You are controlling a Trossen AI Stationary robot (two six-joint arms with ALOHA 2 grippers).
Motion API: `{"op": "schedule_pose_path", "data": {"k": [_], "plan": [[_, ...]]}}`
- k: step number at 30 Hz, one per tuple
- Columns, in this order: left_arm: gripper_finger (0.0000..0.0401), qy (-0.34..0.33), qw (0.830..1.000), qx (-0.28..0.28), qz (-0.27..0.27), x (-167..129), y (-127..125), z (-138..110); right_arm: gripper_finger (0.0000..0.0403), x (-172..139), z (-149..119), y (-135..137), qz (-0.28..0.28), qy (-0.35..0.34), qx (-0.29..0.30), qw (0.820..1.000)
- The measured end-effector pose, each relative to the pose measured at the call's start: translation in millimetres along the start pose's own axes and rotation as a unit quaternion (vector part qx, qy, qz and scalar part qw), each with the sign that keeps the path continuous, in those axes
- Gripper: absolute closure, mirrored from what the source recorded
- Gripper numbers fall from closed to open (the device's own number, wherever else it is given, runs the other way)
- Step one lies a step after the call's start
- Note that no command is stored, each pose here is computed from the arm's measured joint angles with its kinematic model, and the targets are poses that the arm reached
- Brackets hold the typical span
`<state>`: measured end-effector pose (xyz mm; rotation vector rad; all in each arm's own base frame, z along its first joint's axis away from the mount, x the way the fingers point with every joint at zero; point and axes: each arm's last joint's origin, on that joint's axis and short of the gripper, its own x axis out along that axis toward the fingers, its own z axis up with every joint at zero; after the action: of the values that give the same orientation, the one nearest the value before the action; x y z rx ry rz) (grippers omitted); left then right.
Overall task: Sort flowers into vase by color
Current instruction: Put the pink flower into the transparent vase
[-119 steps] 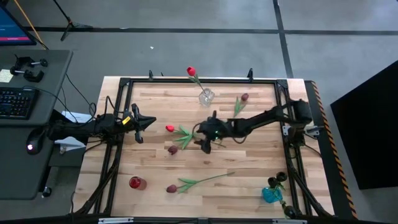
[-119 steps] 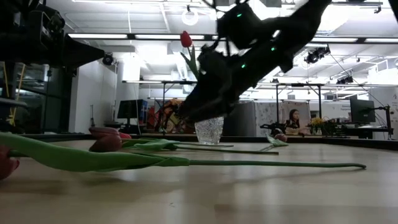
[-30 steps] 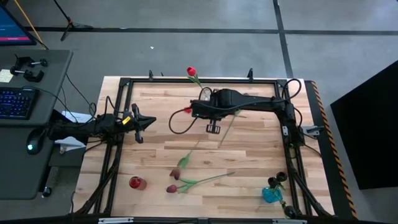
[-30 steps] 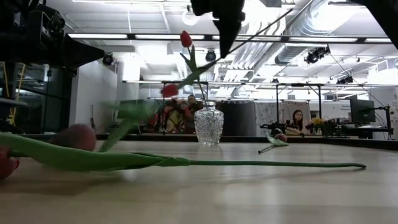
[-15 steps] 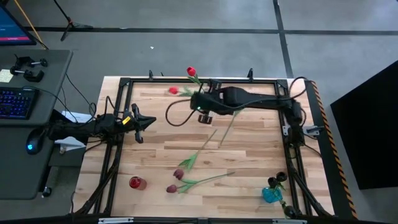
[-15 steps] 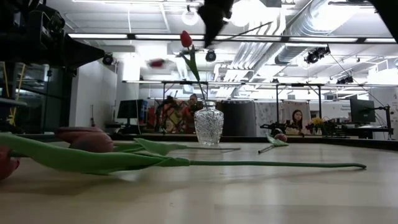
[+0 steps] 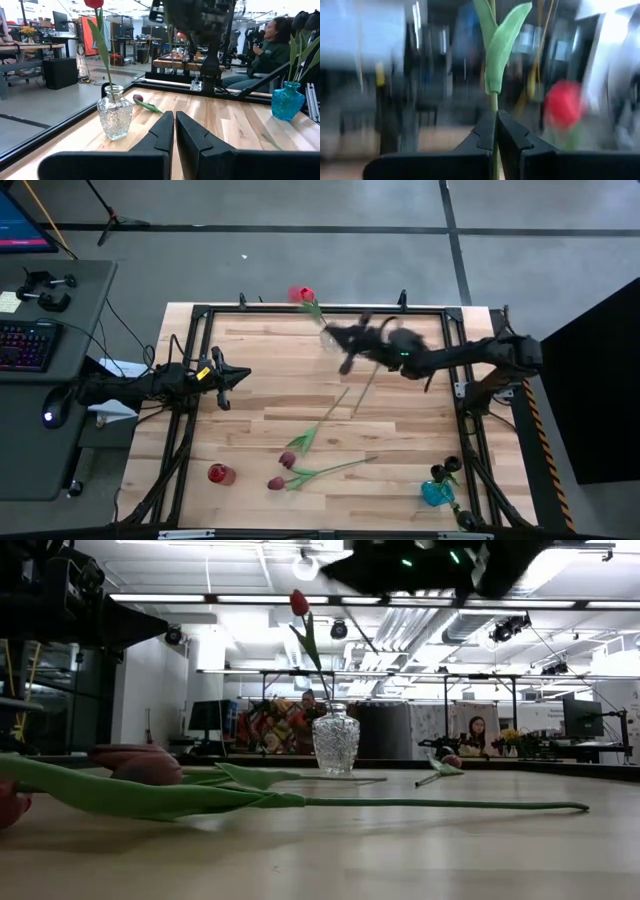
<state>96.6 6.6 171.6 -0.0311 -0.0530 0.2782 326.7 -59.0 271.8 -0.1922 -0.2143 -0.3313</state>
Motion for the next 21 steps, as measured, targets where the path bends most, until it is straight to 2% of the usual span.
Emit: {"op": "schedule_pose_path", "data": {"k": [2, 4, 7, 11, 15, 18, 21], "plan": [[0.0393, 0.000, 1.000, 0.000, 0.000, 0, 0, 0, 0.0403, -14, -8, -18, -0.021, -0.101, 0.027, 0.994], [0.0393, -0.001, 1.000, 0.000, 0.000, 0, 0, 0, 0.0403, -23, -22, -32, -0.049, -0.156, 0.042, 0.986], [0.0393, 0.000, 1.000, 0.000, 0.000, 0, 0, 0, 0.0403, -15, -38, -49, -0.070, -0.141, 0.046, 0.986], [0.0393, 0.000, 1.000, 0.000, 0.000, 0, 0, 0, 0.0403, 13, -49, -61, -0.081, -0.152, 0.042, 0.984], [0.0393, 0.000, 1.000, 0.000, 0.000, 0, 0, 0, 0.0403, 40, -52, -75, -0.100, -0.171, 0.044, 0.979], [0.0393, 0.000, 1.000, 0.000, 0.000, 0, 0, 0, 0.0403, 56, -66, -82, -0.131, -0.144, 0.046, 0.980], [0.0393, 0.000, 1.000, 0.000, 0.000, 0, 0, 0, 0.0403, 64, -74, -85, -0.136, -0.131, 0.046, 0.981]]}}
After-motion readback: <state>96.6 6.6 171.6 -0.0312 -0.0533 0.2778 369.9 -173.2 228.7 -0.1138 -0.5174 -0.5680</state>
